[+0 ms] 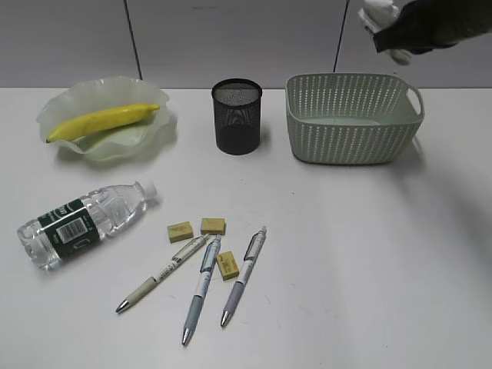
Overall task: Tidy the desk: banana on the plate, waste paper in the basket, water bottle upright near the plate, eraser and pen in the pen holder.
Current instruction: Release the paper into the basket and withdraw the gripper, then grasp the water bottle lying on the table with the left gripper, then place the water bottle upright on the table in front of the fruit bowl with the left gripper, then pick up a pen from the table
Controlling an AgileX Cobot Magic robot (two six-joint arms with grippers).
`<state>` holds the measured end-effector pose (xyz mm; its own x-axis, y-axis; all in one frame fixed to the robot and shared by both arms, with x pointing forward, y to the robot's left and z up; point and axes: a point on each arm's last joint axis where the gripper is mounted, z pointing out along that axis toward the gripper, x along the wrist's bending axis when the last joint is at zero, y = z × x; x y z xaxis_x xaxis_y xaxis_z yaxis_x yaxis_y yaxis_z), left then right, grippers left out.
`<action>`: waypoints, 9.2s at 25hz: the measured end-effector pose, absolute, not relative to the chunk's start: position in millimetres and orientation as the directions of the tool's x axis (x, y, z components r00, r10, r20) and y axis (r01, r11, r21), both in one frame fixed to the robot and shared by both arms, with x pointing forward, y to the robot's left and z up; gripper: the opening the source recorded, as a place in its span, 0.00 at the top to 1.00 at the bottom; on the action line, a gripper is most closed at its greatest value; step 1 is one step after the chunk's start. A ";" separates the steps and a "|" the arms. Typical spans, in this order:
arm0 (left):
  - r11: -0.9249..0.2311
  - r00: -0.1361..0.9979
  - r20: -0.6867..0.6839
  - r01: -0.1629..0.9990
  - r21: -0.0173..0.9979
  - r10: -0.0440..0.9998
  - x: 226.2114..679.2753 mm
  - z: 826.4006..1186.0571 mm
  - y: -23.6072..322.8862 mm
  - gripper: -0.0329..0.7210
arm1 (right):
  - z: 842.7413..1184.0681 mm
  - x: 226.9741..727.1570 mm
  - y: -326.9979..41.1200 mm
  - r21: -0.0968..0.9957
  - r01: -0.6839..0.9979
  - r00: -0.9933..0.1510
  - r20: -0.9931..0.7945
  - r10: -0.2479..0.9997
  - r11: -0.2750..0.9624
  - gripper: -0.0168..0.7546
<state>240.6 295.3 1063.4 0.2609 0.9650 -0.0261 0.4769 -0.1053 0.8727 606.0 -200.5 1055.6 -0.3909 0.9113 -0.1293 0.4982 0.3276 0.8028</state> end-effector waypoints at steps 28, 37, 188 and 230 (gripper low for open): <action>-0.105 0.261 -0.026 0.477 0.873 0.965 240.6 1063.4 295.3 0.47 | 1079.4 598.5 -202.7 0.345 0.892 -0.319 0.022 0.947 0.292 0.22; -0.105 0.261 -0.026 0.477 0.873 0.965 240.6 1063.4 295.3 0.47 | 1097.1 465.3 -236.7 0.363 0.889 -0.310 0.023 0.951 0.281 0.22; 0.062 0.286 -0.113 0.180 0.982 0.951 531.5 911.1 201.4 0.25 | 1057.3 230.7 -295.3 0.908 0.397 -0.310 -0.008 0.951 0.137 0.22; -0.115 0.269 -0.048 0.557 0.822 0.962 239.2 1066.2 303.9 0.27 | 1057.5 230.9 -295.2 0.909 0.394 -0.310 -0.008 0.951 0.136 0.22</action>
<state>239.2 303.9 1066.2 0.2689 0.9620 -0.0479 0.5572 -0.1148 0.8224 230.9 -295.2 1057.5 -0.3096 0.9508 -0.0075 0.3942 0.1356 0.9090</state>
